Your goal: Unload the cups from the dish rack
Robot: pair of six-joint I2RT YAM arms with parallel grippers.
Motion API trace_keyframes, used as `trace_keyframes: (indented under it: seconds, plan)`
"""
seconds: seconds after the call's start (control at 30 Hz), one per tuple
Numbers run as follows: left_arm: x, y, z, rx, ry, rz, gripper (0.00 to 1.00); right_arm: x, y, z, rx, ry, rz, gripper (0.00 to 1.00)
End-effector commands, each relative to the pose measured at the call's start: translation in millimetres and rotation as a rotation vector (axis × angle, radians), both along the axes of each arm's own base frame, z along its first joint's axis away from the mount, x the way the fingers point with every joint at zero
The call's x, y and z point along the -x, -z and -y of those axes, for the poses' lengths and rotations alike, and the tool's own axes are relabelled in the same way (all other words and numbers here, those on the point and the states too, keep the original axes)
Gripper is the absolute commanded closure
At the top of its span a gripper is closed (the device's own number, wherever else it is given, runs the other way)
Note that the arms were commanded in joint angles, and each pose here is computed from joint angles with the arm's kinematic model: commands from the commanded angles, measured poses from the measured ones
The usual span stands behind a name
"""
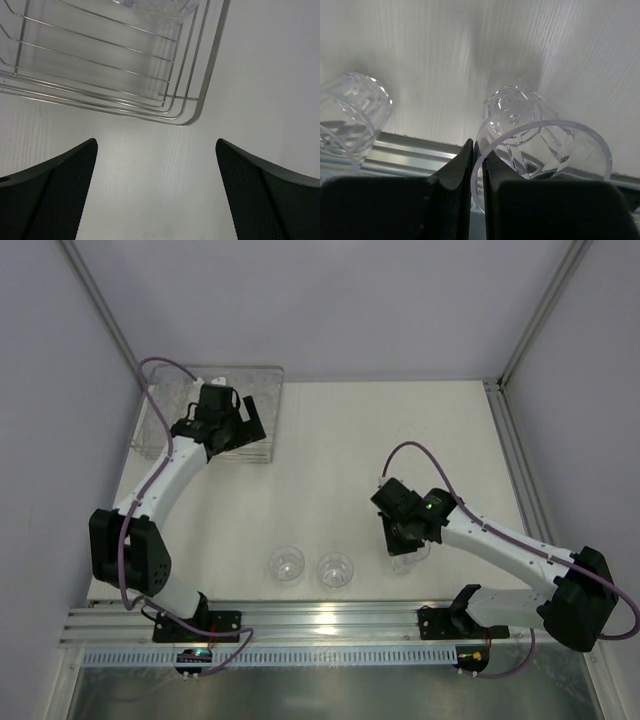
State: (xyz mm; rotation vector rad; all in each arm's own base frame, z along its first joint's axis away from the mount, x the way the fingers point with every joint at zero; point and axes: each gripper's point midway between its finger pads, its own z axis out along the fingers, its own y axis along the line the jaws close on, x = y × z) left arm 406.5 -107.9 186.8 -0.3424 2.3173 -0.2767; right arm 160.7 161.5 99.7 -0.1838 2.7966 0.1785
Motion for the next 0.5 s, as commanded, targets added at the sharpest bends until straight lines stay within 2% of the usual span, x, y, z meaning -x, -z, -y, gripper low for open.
trace_keyframes:
  seconds: [0.0, 0.23, 0.47]
  plan:
    - [-23, 4, -17, -0.139, -0.012, 0.018, 0.0, 36, 14, -2, 0.038, -0.026, -0.04, 0.96]
    - [-63, 9, -21, -0.205, -0.035, 0.021, 0.0, 57, 22, -33, 0.019, -0.078, -0.06, 0.96]
    - [-94, 22, -29, -0.262, -0.073, 0.028, 0.0, 54, 21, -53, -0.006, -0.132, -0.042, 0.96]
